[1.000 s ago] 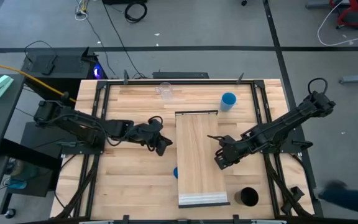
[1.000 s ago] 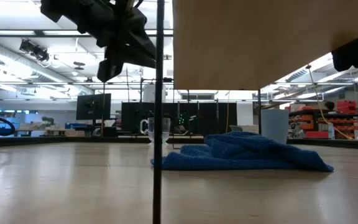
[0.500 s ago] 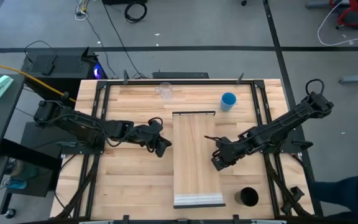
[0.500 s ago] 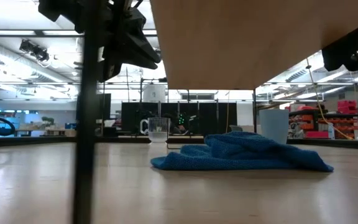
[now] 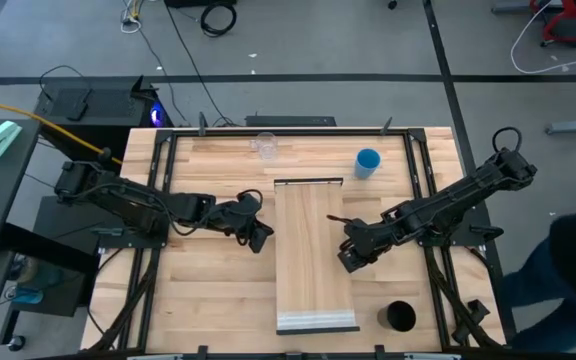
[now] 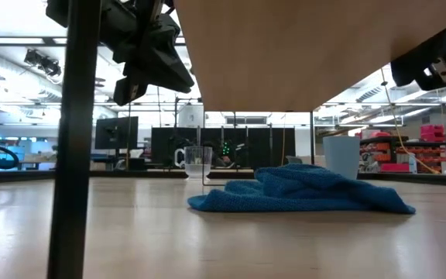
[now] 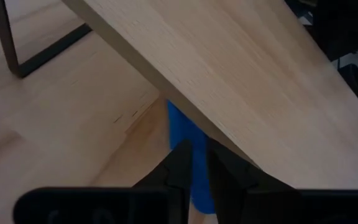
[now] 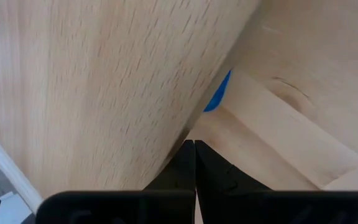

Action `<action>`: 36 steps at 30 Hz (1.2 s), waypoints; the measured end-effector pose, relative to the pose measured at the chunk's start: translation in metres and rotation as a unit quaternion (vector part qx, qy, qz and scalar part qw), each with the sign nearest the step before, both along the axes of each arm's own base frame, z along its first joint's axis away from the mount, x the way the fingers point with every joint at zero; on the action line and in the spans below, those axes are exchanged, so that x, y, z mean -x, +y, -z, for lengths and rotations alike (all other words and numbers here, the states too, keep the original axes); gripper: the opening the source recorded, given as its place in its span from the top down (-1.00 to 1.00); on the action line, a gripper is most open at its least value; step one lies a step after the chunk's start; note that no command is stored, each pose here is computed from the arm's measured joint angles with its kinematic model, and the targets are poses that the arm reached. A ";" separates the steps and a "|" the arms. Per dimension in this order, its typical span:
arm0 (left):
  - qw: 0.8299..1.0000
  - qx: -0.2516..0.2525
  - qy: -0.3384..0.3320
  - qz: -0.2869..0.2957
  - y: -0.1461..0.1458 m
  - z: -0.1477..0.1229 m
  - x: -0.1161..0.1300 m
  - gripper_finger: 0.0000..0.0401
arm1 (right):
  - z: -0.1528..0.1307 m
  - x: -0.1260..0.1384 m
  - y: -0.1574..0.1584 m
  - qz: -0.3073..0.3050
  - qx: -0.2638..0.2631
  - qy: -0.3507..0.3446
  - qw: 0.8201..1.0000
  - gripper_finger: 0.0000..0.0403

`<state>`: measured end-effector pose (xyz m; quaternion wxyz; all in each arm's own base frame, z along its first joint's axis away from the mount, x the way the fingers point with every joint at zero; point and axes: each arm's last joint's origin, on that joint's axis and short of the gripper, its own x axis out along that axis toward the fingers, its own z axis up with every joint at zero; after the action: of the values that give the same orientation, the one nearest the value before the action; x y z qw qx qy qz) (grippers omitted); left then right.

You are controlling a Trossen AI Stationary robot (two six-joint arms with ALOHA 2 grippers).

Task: Stack small to large cups/mugs on shelf
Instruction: Move the shelf to the middle of the table

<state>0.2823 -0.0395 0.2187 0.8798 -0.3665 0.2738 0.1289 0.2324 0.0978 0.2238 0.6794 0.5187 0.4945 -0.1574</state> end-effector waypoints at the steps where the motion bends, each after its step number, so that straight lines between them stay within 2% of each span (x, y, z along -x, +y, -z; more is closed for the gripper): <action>1: 1.000 0.000 0.000 0.000 0.000 0.000 0.000 0.75 | 0.000 0.000 0.000 -0.005 -0.002 0.000 1.000 0.98; 11: 1.000 0.008 0.000 -0.006 0.000 0.000 0.000 0.76 | 0.000 0.011 0.015 -0.047 -0.026 0.026 0.998 0.98; 17: 1.000 0.008 -0.001 -0.006 0.000 0.000 0.000 0.74 | -0.008 0.006 0.023 -0.057 -0.047 -0.011 0.997 0.98; 23: 1.000 0.007 0.000 -0.008 0.002 0.000 0.000 0.75 | -0.020 -0.010 0.028 -0.081 -0.028 -0.030 0.996 0.98; 30: 1.000 0.006 0.000 -0.010 0.002 0.000 0.000 0.76 | -0.023 -0.032 0.031 -0.124 0.002 0.001 0.992 0.98; 36: 1.000 0.004 0.004 -0.005 -0.002 0.001 0.001 0.77 | -0.028 -0.039 0.024 -0.124 0.023 0.023 0.992 0.98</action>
<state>0.2811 -0.0410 0.2181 0.8763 -0.3713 0.2763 0.1340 0.2713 0.1216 0.2518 0.6937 0.4339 0.5670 -0.0947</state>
